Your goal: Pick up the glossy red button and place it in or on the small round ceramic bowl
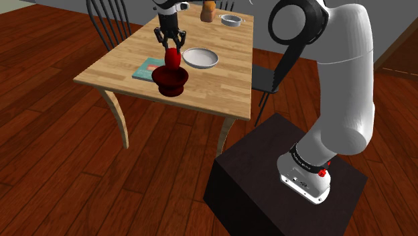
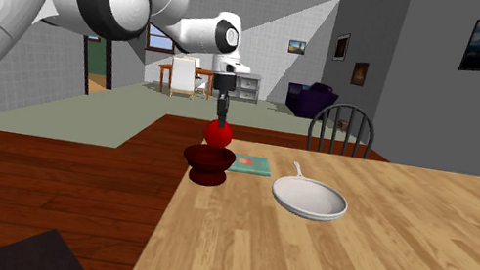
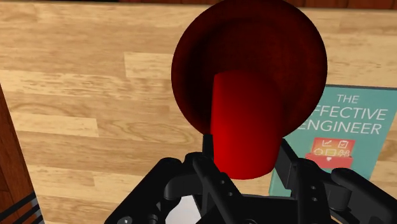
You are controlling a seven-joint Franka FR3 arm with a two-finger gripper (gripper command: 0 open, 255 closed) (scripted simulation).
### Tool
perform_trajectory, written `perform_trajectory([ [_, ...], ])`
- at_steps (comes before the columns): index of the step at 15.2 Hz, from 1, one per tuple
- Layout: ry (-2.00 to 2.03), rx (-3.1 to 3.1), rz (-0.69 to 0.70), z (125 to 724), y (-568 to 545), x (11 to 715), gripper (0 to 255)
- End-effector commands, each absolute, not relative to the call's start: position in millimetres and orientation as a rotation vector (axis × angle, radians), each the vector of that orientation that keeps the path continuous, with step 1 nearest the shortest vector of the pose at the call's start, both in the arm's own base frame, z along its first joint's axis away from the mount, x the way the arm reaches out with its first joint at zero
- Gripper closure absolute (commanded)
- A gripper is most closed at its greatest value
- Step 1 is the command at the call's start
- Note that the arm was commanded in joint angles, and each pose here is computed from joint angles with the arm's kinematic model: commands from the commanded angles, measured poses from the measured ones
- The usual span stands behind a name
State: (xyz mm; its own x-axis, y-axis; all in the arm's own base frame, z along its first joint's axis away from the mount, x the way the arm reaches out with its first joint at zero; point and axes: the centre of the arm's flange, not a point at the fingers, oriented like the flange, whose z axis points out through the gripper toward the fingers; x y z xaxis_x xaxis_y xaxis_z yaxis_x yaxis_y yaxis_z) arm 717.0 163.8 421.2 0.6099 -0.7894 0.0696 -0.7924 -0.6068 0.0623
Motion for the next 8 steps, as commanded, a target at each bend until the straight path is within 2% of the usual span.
perform_trajectory([
  [1, -1.350, 2.741, 0.055, 411, 164, 717, 255],
  [8, -1.350, 2.741, 0.055, 374, 164, 717, 255],
])
